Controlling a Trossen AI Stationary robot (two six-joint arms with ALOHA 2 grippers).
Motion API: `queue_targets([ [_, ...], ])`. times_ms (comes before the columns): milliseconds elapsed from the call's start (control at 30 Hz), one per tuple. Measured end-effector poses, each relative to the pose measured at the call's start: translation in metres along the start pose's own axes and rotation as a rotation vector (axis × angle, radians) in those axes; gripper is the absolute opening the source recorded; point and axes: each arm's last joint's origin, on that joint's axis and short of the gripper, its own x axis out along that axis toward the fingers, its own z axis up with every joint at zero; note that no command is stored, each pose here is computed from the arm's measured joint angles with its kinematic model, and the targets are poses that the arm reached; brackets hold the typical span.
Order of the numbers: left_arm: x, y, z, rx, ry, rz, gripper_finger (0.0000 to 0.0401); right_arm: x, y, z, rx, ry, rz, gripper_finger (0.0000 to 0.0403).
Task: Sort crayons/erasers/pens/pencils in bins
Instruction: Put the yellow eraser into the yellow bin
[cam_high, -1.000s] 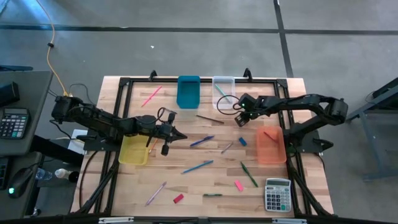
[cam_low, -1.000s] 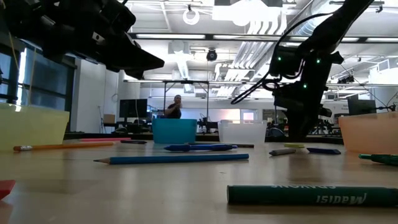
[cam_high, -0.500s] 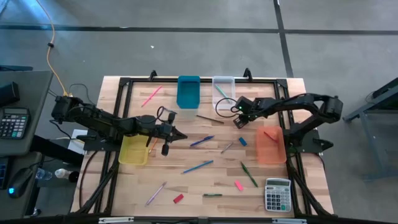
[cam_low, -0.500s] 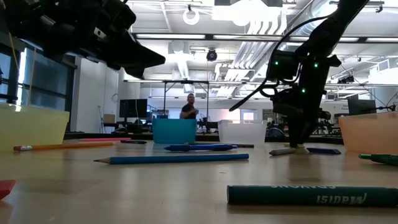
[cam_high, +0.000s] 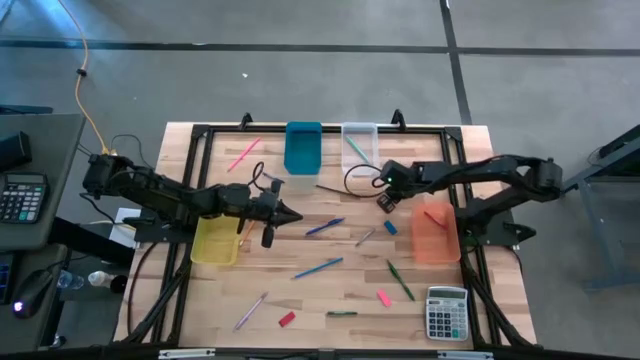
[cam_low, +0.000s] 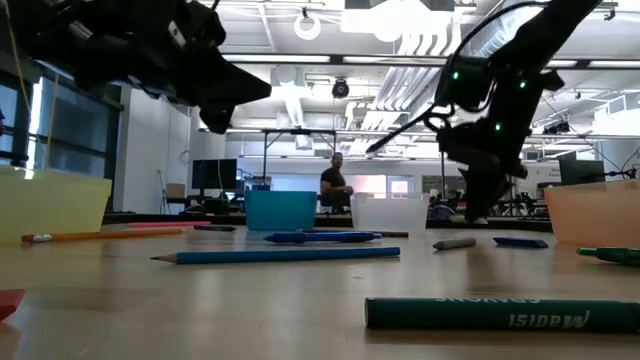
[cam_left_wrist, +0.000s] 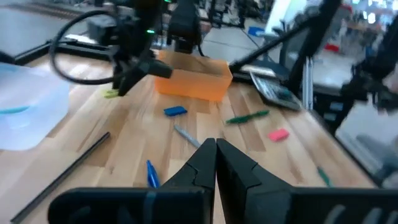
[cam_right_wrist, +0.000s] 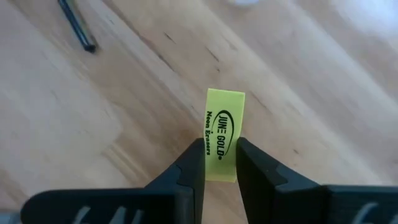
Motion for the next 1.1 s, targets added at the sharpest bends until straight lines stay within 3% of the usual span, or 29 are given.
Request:
queue_targets([
  [300, 0.006, -0.001, 0.005, -0.156, 0.016, -0.007, 0.0004, -0.026, 0.052, -0.012, -0.202, -0.259, 0.036, 0.0060],
  [500, 0.015, 0.001, 0.001, -0.228, 0.046, 0.008, 0.0049, -0.035, 0.091, -0.022, -0.355, -0.473, 0.066, 0.0060],
  [800, 0.043, 0.001, 0.005, -0.236, 0.065, 0.015, 0.0116, -0.030, 0.136, -0.040, -0.640, -0.678, 0.016, 0.0060],
  [1100, 0.073, -0.004, 0.004, -0.230, 0.092, 0.001, 0.0138, -0.020, 0.160, -0.057, -0.781, -0.792, -0.090, 0.0060],
])
